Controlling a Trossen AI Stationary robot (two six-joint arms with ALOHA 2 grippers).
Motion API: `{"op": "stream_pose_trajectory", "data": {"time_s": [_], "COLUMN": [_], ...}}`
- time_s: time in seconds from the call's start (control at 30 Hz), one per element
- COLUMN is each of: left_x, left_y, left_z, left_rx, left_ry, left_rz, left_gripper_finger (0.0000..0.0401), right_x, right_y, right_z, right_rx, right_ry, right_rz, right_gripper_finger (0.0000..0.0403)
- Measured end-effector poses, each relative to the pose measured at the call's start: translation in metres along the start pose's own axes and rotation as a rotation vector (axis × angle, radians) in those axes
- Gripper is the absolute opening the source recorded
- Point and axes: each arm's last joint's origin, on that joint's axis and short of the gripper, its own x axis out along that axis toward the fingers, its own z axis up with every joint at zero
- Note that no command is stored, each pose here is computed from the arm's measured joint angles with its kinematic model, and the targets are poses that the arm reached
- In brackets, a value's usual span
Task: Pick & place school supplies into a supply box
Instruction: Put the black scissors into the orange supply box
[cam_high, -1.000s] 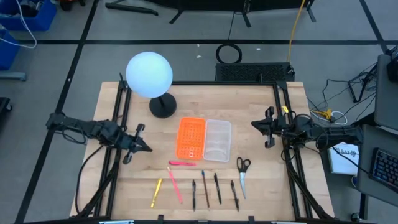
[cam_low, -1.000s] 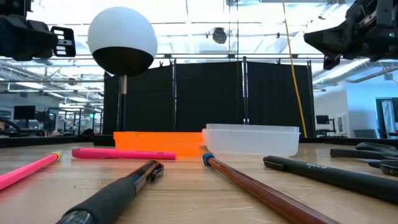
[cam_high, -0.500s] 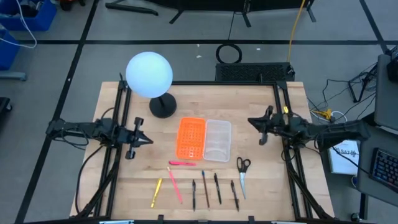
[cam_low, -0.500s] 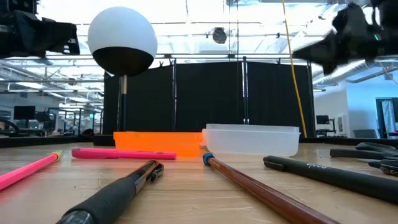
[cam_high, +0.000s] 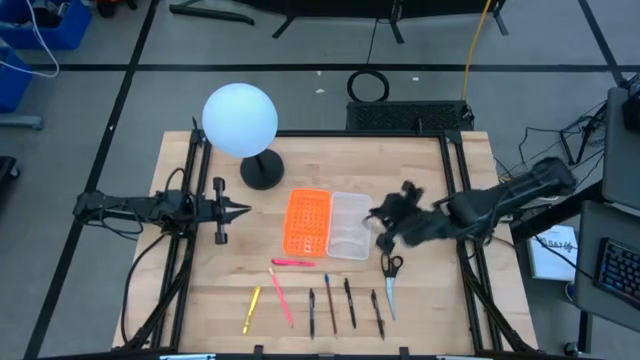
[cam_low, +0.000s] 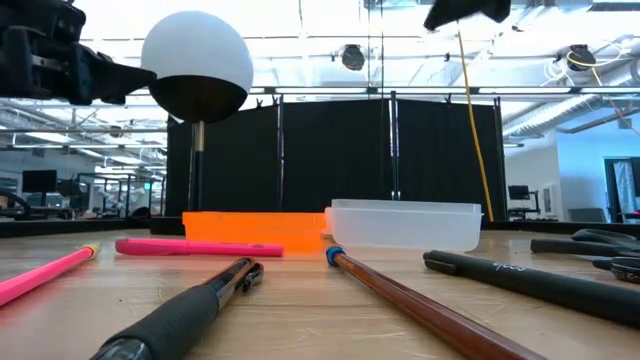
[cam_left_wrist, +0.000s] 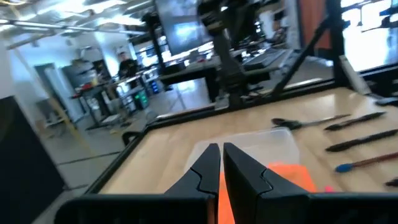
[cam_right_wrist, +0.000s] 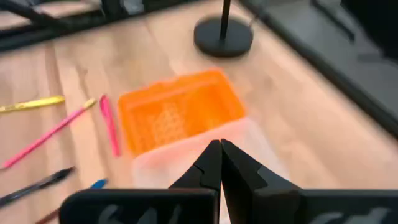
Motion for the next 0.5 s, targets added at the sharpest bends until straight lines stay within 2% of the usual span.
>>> {"op": "stream_pose_trajectory", "data": {"time_s": [0.13, 0.3, 0.4, 0.5], "left_x": [0.0, 0.0, 0.0, 0.0], "left_y": [0.002, 0.002, 0.003, 0.003], "left_z": [0.0, 0.001, 0.004, 0.005], "left_rx": [0.002, -0.084, -0.084, -0.064], "left_ry": [0.011, 0.003, -0.035, -0.043], "left_rz": [0.052, 0.055, 0.059, 0.062], "left_gripper_finger": [0.003, 0.003, 0.0031, 0.0031], "right_x": [-0.002, -0.007, -0.005, 0.0], "right_y": [0.034, 0.065, 0.076, 0.081], "right_z": [0.015, 0.017, 0.005, -0.013], "right_rx": [0.113, 0.355, 0.482, 0.562], "right_ry": [0.188, 0.404, 0.49, 0.522], "right_rz": [-0.021, -0.065, -0.174, -0.332], "right_gripper_finger": [0.0, 0.0, 0.0, 0.0]}}
